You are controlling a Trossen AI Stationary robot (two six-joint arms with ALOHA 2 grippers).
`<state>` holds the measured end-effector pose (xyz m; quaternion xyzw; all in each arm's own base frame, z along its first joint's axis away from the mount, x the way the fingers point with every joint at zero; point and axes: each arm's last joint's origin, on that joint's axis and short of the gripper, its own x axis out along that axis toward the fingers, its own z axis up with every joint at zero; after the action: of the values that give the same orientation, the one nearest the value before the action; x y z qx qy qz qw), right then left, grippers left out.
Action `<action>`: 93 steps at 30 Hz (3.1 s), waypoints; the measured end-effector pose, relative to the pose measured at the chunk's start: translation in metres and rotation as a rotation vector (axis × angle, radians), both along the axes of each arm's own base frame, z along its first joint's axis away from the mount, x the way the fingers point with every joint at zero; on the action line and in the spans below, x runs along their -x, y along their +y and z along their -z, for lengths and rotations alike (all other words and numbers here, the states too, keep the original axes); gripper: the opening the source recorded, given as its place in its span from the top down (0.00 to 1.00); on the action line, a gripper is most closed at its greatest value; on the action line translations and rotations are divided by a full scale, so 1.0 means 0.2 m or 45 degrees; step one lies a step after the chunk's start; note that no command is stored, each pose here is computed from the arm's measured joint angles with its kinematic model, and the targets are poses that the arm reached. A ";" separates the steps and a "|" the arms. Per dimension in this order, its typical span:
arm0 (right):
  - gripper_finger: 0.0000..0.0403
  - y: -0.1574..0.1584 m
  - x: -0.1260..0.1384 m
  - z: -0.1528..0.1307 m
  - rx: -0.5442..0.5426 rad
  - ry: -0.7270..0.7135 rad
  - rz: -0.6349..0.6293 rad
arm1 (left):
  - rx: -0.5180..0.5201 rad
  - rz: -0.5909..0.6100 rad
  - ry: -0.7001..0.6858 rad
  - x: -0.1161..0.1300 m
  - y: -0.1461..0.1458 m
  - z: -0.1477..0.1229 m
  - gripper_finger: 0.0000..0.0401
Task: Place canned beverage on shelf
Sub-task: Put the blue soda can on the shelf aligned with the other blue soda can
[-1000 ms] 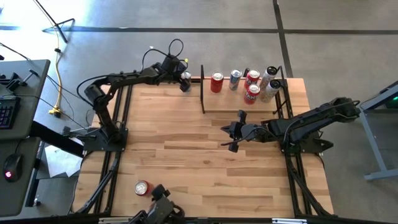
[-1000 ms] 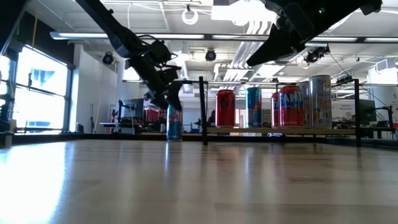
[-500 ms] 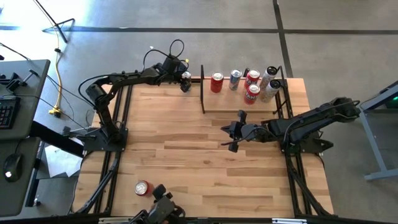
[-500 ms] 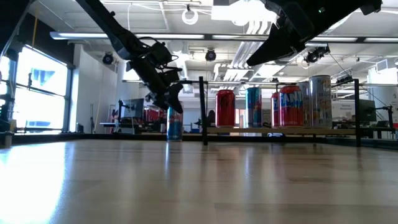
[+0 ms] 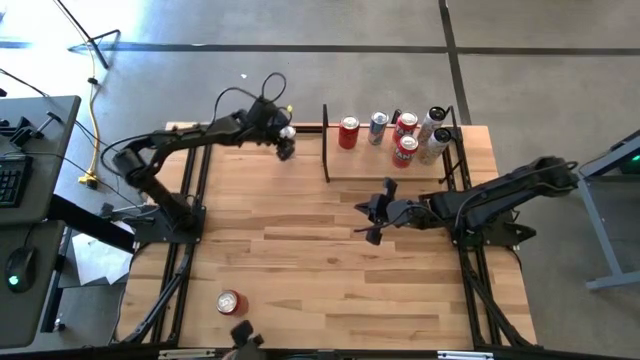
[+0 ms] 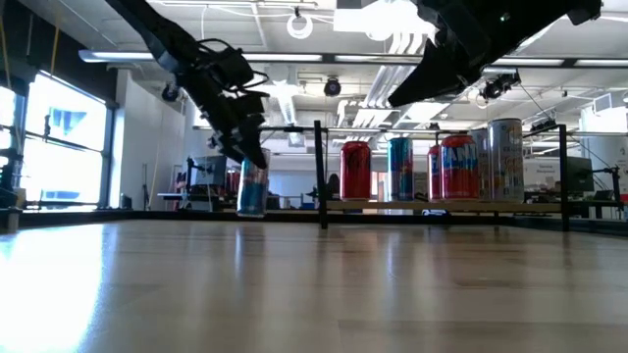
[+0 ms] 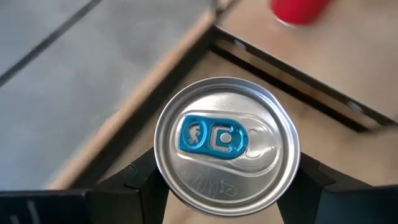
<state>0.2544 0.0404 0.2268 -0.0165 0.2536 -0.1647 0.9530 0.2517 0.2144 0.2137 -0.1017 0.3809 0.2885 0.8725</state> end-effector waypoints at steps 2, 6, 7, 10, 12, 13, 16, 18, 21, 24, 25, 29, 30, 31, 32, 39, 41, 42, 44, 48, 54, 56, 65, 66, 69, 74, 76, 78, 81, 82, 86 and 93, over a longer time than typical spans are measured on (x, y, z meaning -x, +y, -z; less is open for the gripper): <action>1.00 0.00 -0.01 0.02 -0.002 0.015 0.015 | 0.025 0.037 -0.006 0.04 -0.09 0.03 0.48; 1.00 0.04 -0.08 0.11 -0.015 0.014 0.049 | 0.051 0.085 -0.119 0.12 -0.25 0.05 0.48; 1.00 0.06 -0.10 0.14 -0.017 0.004 0.041 | 0.056 0.096 -0.161 0.13 -0.30 0.06 0.48; 1.00 0.11 -0.17 0.22 -0.006 -0.044 0.019 | 0.089 0.119 -0.261 0.17 -0.43 0.09 0.48; 1.00 0.15 -0.21 0.27 0.000 -0.077 0.005 | 0.121 0.141 -0.318 0.18 -0.51 0.10 0.48; 1.00 0.17 -0.23 0.30 -0.003 -0.089 -0.002 | 0.143 0.149 -0.333 0.18 -0.54 0.10 0.48; 1.00 0.21 -0.26 0.37 -0.030 -0.126 -0.013 | 0.190 0.169 -0.330 0.17 -0.64 0.13 0.48; 1.00 0.24 -0.27 0.41 -0.022 -0.145 -0.005 | 0.175 0.177 -0.323 0.15 -0.70 0.13 0.48; 1.00 0.25 -0.28 0.42 -0.008 -0.177 0.017 | 0.126 0.180 -0.332 0.12 -0.76 0.13 0.48; 1.00 0.26 -0.28 0.42 -0.006 -0.192 0.022 | 0.121 0.198 -0.364 0.09 -0.81 0.13 0.48; 1.00 0.26 -0.28 0.41 0.005 -0.199 0.023 | 0.119 0.212 -0.378 0.08 -0.82 0.13 0.48; 1.00 0.26 -0.29 0.40 0.036 -0.220 0.014 | 0.118 0.216 -0.412 0.06 -0.85 0.13 0.47; 1.00 0.26 -0.29 0.39 0.041 -0.219 0.013 | 0.112 0.206 -0.409 0.05 -0.85 0.14 0.46; 1.00 0.26 -0.30 0.39 0.041 -0.223 0.013 | 0.109 0.198 -0.401 0.05 -0.85 0.15 0.45; 1.00 0.26 -0.30 0.38 0.040 -0.228 0.015 | 0.105 0.190 -0.390 0.05 -0.85 0.15 0.44; 1.00 0.26 -0.32 0.36 0.073 -0.229 0.015 | 0.111 0.183 -0.374 0.02 -0.84 0.19 0.42; 1.00 0.26 -0.32 0.37 0.073 -0.226 0.015 | 0.104 0.189 -0.375 0.02 -0.84 0.19 0.42; 1.00 0.26 -0.32 0.37 0.072 -0.222 0.016 | 0.105 0.190 -0.375 0.02 -0.84 0.19 0.42; 1.00 0.26 -0.31 0.37 0.070 -0.213 0.017 | 0.111 0.193 -0.376 0.02 -0.84 0.19 0.41; 1.00 0.26 -0.31 0.37 0.070 -0.211 0.018 | 0.143 0.229 -0.381 0.02 -0.85 0.19 0.41; 1.00 0.26 -0.31 0.37 0.072 -0.209 0.017 | 0.173 0.263 -0.386 0.02 -0.85 0.19 0.41; 1.00 0.26 -0.31 0.37 0.076 -0.207 0.015 | 0.174 0.264 -0.386 0.02 -0.85 0.19 0.41; 1.00 0.26 -0.31 0.37 0.078 -0.199 0.014 | 0.156 0.299 -0.376 0.02 -0.86 0.19 0.36; 1.00 0.26 -0.31 0.38 0.079 -0.194 0.013 | 0.155 0.305 -0.375 0.02 -0.86 0.19 0.33; 1.00 0.26 -0.31 0.38 0.077 -0.189 0.015 | 0.163 0.318 -0.382 0.02 -0.86 0.19 0.27; 1.00 0.26 -0.31 0.38 0.075 -0.188 0.016 | 0.156 0.328 -0.379 0.01 -0.86 0.18 0.17; 1.00 0.26 -0.31 0.38 0.078 -0.187 0.016 | 0.147 0.335 -0.384 0.00 -0.86 0.16 0.14; 1.00 0.25 -0.31 0.38 0.082 -0.184 0.015 | 0.136 0.344 -0.382 -0.01 -0.85 0.14 0.12; 1.00 0.23 -0.32 0.38 0.066 -0.171 -0.027 | 0.110 0.371 -0.353 -0.01 -0.85 0.10 0.12; 1.00 0.23 -0.33 0.38 0.066 -0.167 -0.048 | 0.093 0.385 -0.353 -0.01 -0.85 0.09 0.11; 1.00 0.18 -0.35 0.36 0.002 -0.220 -0.094 | 0.070 0.434 -0.402 0.01 -0.86 0.03 0.11; 1.00 0.14 -0.41 0.39 -0.041 -0.333 -0.136 | -0.026 0.472 -0.491 0.12 -0.88 -0.06 0.12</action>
<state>0.3361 0.0675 0.1494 0.0070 0.1284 -0.1102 0.9856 0.2274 0.0388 0.2248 -0.0746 0.2168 0.1029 0.9679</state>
